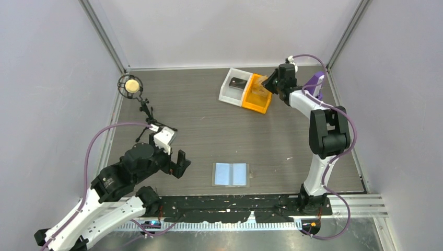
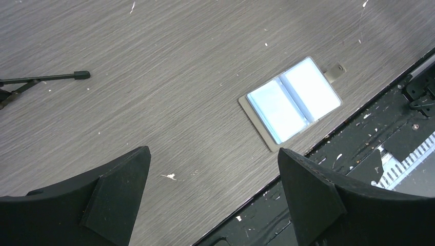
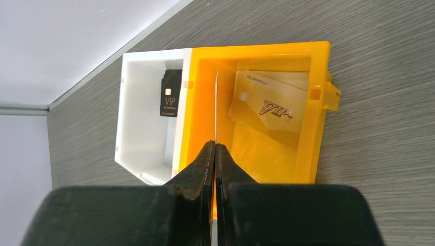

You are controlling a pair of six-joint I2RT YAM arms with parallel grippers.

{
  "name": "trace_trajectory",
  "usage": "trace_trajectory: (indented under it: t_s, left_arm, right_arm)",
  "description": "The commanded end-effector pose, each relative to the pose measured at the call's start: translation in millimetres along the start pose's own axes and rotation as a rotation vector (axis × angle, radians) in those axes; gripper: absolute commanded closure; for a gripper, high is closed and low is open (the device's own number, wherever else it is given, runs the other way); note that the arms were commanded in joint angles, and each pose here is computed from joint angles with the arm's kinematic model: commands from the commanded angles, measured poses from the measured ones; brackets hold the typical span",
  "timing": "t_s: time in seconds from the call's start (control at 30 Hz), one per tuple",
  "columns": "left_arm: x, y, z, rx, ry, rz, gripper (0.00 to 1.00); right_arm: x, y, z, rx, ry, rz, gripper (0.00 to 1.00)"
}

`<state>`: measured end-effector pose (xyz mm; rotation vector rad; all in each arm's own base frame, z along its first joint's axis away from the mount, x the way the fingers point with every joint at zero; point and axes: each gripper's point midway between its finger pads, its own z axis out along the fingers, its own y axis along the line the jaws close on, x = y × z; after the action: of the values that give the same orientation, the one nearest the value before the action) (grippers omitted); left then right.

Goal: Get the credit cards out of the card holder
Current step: Place the credit card in the storage box.

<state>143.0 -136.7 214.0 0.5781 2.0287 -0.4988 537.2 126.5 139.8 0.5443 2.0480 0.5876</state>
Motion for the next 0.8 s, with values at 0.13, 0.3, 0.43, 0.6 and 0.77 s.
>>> trace_trajectory:
  t_s: [0.13, 0.3, 0.43, 0.6, 0.77]
  left_arm:
    - [-3, 8, -1, -0.038, -0.025, 0.012, 0.01]
    - [-3, 8, -2, -0.04, -0.028, 0.009, 0.01]
    - [-4, 9, -3, -0.042, -0.039, 0.007, 0.01]
    - [-3, 9, -3, -0.044, -0.033, 0.007, 0.01]
    - [-3, 10, -3, -0.045, -0.032, 0.005, 0.01]
  right_arm:
    - [-12, -2, 19, 0.011, -0.019, 0.042, 0.95]
    - [-10, -5, 27, 0.023, -0.009, 0.051, 0.94]
    - [-14, -12, 29, 0.056, -0.019, 0.045, 0.86]
    - [-14, -14, 28, 0.078, -0.006, 0.032, 0.79]
    - [-22, -17, 21, 0.116, -0.023, 0.003, 0.74]
